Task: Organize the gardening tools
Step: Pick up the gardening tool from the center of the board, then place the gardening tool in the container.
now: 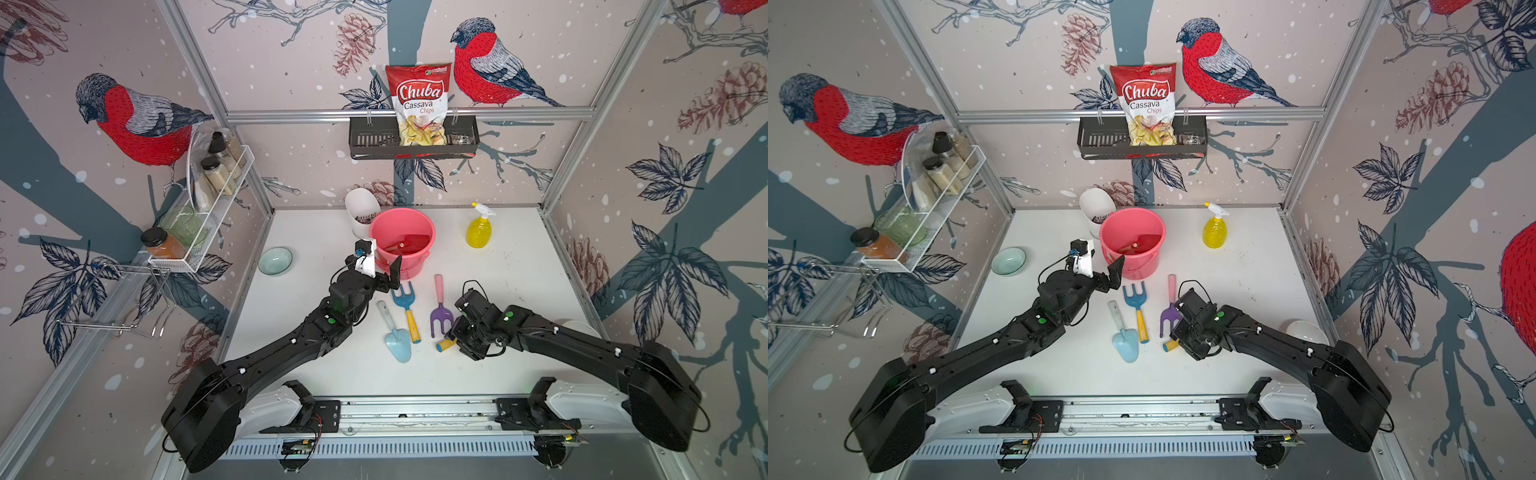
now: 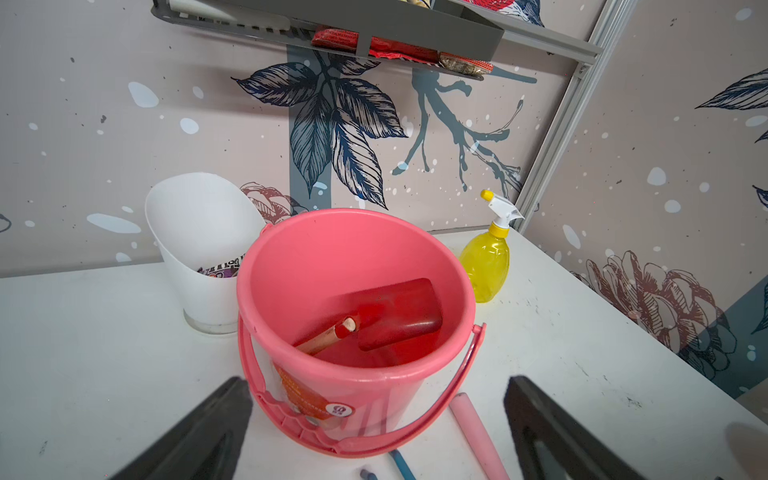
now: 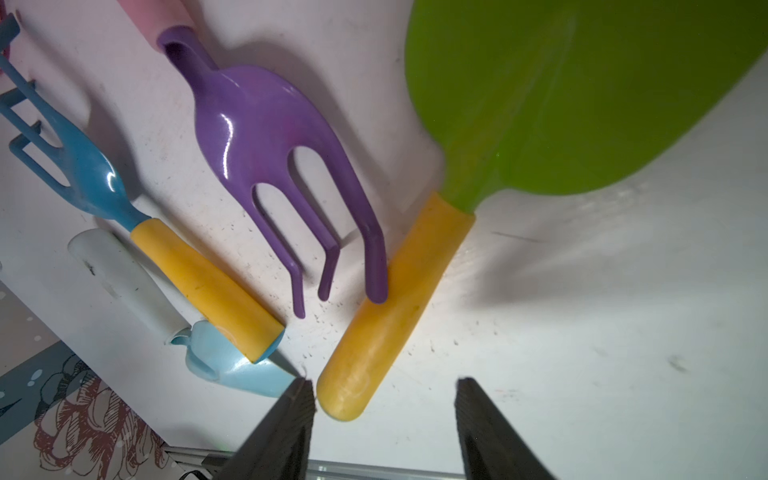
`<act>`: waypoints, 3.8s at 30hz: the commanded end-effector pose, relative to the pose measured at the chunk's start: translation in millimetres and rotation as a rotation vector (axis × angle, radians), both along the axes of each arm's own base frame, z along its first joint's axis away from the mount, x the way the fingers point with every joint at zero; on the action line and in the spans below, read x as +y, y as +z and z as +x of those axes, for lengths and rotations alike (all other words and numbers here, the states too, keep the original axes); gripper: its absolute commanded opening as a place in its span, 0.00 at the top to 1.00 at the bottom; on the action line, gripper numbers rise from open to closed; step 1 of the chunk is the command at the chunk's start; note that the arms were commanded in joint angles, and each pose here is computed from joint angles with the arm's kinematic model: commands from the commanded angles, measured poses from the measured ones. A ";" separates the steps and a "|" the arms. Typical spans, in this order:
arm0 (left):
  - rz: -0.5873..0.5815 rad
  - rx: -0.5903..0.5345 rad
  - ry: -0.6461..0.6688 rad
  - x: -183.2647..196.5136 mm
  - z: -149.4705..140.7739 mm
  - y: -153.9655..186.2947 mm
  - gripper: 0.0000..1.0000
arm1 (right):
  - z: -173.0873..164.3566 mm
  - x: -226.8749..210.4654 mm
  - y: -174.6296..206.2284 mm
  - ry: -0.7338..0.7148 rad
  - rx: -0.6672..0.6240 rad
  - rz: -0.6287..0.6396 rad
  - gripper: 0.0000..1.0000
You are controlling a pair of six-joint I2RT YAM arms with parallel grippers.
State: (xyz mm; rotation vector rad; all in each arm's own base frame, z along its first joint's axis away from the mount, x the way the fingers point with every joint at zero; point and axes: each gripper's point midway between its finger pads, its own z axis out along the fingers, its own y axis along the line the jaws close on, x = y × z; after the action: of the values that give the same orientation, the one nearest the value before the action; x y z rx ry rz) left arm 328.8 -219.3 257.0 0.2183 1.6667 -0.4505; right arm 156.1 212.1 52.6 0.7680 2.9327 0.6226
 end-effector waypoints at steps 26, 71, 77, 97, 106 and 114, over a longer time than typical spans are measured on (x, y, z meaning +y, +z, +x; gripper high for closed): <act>0.010 -0.019 0.028 7.0 -1.4 2.0 0.01 | -19.7 -30.1 -26.2 -0.042 0.069 -0.120 0.59; 0.013 0.234 -0.009 15.0 -25.1 -51.0 0.01 | 184.3 29.5 202.7 0.198 -0.825 -0.565 1.00; -0.010 0.291 -0.029 18.1 -28.1 -65.6 0.02 | 213.9 55.3 235.8 0.246 -1.005 -0.586 1.00; -0.040 0.418 -0.079 28.3 -31.4 -91.3 0.03 | 278.1 117.6 205.6 0.299 -1.211 -0.577 1.00; -0.038 0.442 -0.065 32.7 -33.5 -97.8 0.03 | 288.4 135.2 180.1 0.304 -1.209 -0.532 1.00; -0.026 0.476 -0.042 37.1 -34.5 -107.5 0.03 | 296.4 131.3 167.0 0.269 -1.182 -0.513 0.93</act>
State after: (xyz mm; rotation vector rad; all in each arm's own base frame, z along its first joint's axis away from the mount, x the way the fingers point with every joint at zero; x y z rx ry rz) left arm 294.0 -185.6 154.0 0.1513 2.1040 -0.6008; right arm 449.0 339.9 212.6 -0.1368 1.9386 0.1170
